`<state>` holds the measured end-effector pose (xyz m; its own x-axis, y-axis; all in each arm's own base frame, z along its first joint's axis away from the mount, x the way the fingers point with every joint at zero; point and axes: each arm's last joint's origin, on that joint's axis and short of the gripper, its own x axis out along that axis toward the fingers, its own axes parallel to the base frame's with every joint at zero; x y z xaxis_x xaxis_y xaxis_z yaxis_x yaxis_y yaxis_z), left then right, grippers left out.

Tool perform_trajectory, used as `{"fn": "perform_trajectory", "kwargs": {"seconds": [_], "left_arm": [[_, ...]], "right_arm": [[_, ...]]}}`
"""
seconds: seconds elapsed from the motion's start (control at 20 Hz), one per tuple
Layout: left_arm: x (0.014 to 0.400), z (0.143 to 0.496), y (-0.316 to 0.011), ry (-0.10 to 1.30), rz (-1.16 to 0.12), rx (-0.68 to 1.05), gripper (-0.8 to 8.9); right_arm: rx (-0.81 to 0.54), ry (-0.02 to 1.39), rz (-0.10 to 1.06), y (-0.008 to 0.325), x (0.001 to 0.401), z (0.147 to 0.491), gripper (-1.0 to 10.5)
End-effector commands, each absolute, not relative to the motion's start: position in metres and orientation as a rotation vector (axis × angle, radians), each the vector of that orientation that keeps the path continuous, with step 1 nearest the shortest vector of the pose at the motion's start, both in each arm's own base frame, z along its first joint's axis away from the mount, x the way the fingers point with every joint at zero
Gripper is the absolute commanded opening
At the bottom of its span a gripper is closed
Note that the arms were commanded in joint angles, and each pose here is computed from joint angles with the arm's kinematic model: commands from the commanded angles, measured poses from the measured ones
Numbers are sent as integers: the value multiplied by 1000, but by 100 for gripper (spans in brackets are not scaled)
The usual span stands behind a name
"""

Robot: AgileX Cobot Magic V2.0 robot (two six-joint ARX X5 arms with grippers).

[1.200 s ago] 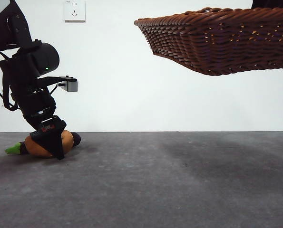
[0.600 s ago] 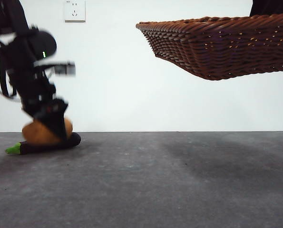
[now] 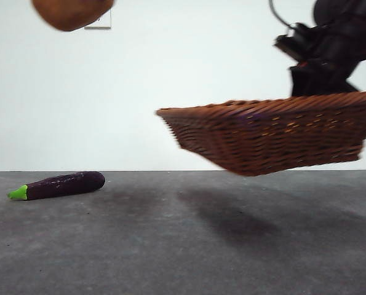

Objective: Help me put the vegetables on the table into the basket

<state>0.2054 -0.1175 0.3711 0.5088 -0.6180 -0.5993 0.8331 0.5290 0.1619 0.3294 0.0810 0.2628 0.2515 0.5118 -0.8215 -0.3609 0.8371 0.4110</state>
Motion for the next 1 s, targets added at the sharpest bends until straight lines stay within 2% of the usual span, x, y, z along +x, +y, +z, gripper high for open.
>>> {"fn": "perform_trajectory", "kwargs": {"seconds": [0.05, 0.2, 0.35, 0.6, 0.7, 0.75, 0.8, 0.85, 1.0], "left_arm": [[195, 363, -150, 538, -1019, 476, -7], [196, 347, -186, 562, -1074, 521, -7], [213, 317, -208, 670, -1085, 557, -7], [238, 266, -232, 836, -1087, 582, -7], [241, 257, -235, 885, -1081, 554, 10], [241, 257, -235, 883, -1081, 552, 142], [241, 258, -235, 878, -1080, 550, 372], [241, 259, -235, 886, -1070, 535, 524], [238, 267, -232, 865, -1063, 526, 532]], "right_arm": [[161, 1196, 638, 105, 329, 254, -9], [135, 1197, 698, 137, 325, 249, -9], [131, 1180, 737, 157, 319, 251, -9], [127, 1173, 730, 161, 318, 251, -9], [127, 1173, 730, 161, 318, 251, -9], [126, 1171, 730, 161, 318, 251, -9], [126, 1171, 730, 161, 318, 251, -9], [126, 1172, 730, 161, 318, 251, -8], [126, 1176, 729, 161, 318, 251, -8]]}}
